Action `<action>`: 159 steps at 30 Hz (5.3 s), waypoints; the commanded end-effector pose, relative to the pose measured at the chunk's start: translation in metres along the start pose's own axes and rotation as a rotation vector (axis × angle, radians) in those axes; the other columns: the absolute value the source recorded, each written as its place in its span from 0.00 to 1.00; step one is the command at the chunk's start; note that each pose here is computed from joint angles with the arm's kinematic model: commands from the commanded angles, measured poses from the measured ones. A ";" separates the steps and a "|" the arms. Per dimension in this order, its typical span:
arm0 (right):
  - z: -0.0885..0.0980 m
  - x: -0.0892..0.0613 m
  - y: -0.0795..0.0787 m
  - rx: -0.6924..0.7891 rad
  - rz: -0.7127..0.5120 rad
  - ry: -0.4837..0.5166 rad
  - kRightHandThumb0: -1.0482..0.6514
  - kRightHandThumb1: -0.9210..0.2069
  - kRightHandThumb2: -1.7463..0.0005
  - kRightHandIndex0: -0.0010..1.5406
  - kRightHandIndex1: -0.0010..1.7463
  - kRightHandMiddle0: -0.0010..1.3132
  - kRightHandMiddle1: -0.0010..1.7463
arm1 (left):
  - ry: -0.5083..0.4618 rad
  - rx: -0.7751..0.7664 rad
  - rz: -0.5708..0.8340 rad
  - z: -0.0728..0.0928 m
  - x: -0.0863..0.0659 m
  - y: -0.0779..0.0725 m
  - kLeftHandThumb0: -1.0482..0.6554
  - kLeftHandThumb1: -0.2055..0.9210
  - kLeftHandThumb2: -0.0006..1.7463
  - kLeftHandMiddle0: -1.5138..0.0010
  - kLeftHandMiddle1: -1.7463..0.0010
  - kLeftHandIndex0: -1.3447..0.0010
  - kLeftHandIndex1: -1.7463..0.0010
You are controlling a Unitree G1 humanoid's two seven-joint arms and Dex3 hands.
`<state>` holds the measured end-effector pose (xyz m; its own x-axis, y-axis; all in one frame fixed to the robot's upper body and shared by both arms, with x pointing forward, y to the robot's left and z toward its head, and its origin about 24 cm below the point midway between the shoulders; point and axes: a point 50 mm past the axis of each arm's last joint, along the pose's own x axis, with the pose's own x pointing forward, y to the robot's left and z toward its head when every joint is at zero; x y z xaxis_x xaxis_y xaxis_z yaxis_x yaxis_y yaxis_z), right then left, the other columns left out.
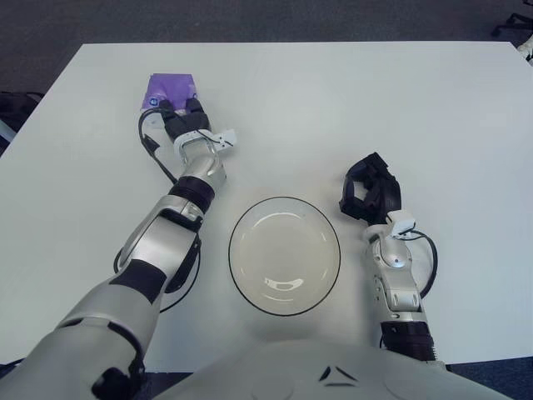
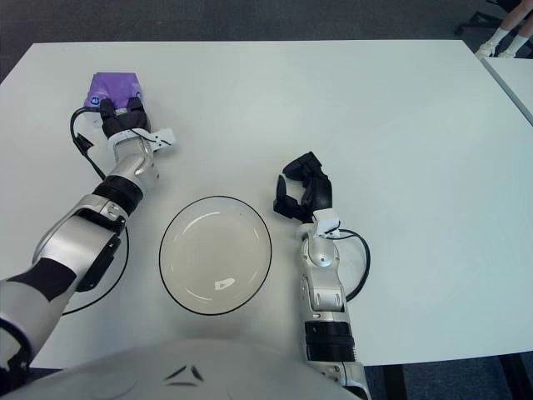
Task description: Put the tissue paper into the plate.
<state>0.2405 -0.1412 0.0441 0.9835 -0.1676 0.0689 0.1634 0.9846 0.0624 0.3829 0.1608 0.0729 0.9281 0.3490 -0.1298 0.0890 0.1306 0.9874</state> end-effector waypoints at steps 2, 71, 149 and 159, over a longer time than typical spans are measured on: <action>-0.051 -0.030 -0.021 -0.045 -0.073 0.286 0.36 0.42 0.34 0.57 1.00 0.39 1.00 | 0.062 -0.077 -0.303 -0.019 -0.022 -0.073 0.00 1.00 0.23 1.00 1.00 1.00 1.00; -0.053 -0.019 -0.015 -0.037 -0.015 0.305 0.36 0.41 0.35 0.57 1.00 0.38 1.00 | -0.069 -0.310 0.468 -0.029 -0.079 0.066 0.00 1.00 0.13 0.98 0.99 1.00 1.00; -0.056 -0.011 -0.014 -0.046 -0.036 0.298 0.36 0.43 0.33 0.57 1.00 0.39 1.00 | 0.135 -0.108 -0.218 -0.027 0.033 0.145 0.00 1.00 0.55 1.00 1.00 1.00 0.72; -0.057 -0.013 -0.014 -0.056 -0.039 0.299 0.36 0.43 0.33 0.57 1.00 0.39 1.00 | 0.120 -0.358 -0.301 -0.024 0.032 0.153 0.00 1.00 0.52 1.00 1.00 1.00 0.63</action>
<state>0.2585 -0.1451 0.0496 0.9810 -0.1679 0.0968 0.1637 0.9852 0.0499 0.4173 0.2116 0.2078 0.8281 0.3485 -0.4390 0.2483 0.4740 0.8448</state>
